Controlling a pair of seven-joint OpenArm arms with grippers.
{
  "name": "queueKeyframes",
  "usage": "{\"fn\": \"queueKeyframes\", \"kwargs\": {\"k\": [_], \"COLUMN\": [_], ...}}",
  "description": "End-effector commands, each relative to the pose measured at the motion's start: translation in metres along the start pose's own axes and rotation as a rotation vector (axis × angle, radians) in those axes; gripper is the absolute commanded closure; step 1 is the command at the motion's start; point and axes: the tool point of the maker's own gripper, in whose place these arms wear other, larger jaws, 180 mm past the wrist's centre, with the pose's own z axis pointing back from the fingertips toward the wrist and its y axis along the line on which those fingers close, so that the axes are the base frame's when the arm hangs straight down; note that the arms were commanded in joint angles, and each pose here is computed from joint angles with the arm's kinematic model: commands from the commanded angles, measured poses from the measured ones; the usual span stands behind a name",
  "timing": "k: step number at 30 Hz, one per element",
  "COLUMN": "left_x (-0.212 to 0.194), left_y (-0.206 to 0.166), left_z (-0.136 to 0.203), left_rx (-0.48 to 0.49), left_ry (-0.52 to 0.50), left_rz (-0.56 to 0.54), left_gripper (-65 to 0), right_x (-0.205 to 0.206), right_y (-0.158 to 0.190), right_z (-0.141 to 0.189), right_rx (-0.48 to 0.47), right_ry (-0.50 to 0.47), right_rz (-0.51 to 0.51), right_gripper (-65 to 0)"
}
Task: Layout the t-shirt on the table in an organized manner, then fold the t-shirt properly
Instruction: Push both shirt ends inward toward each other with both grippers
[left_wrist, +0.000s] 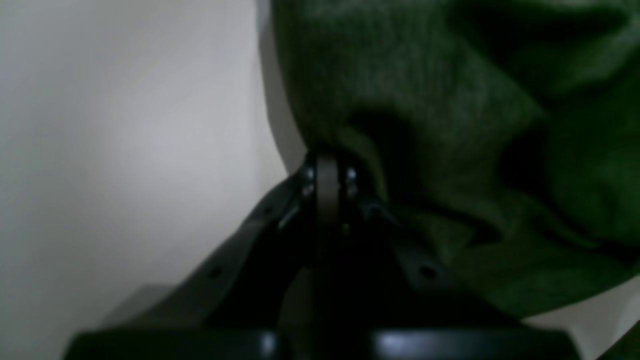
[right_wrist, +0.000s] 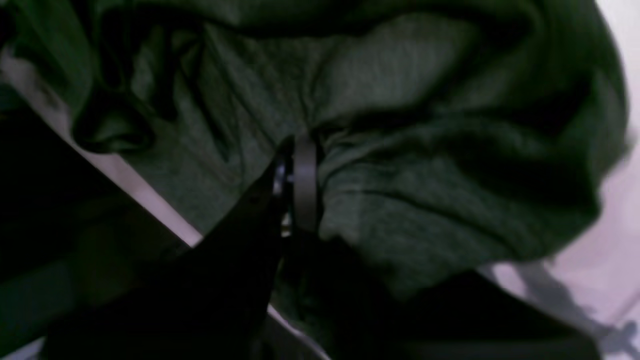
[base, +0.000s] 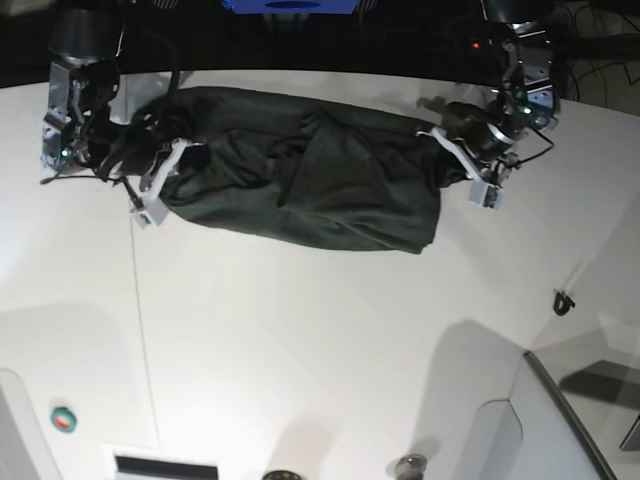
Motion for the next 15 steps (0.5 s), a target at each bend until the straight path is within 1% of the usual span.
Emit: {"fn": "queueKeyframes", "kwargs": {"k": [1,2,4,8,11,15], "left_x": [0.011,0.011,0.009,0.003,0.002,0.006], "left_y": [0.002,-0.002,-0.014,-0.043,-0.055,-0.066], "left_z": [0.001,-0.001,-0.006,-0.015,-0.020,-0.025], "left_rx": [0.007,0.002,-0.028,-0.097,-0.121,-0.144], "left_ry": [-0.028,-0.032,-0.024,0.005,0.013,0.012], "left_rz": [-0.013,-0.007,-0.013,-0.054,-0.066,-0.085], "left_gripper": [0.0,0.0,0.0,0.0,0.0,0.0], "right_x": [0.025,0.031,0.047,0.070,0.083,0.089], "right_y": [0.004,0.007,0.008,0.020,0.040,0.062], "right_z": [0.008,0.012,0.022,0.033,0.032,0.023], "right_rx": [0.001,-0.006,-0.063,-0.129,-0.142,-0.146], "right_ry": [-0.068,-0.083,-0.122,-0.169,-0.180,-0.170], "right_rz": [0.042,0.066,0.047,0.031,0.040,0.016], "right_gripper": [-0.5,-0.5,-0.5,-0.3,-0.3,-0.3]}}
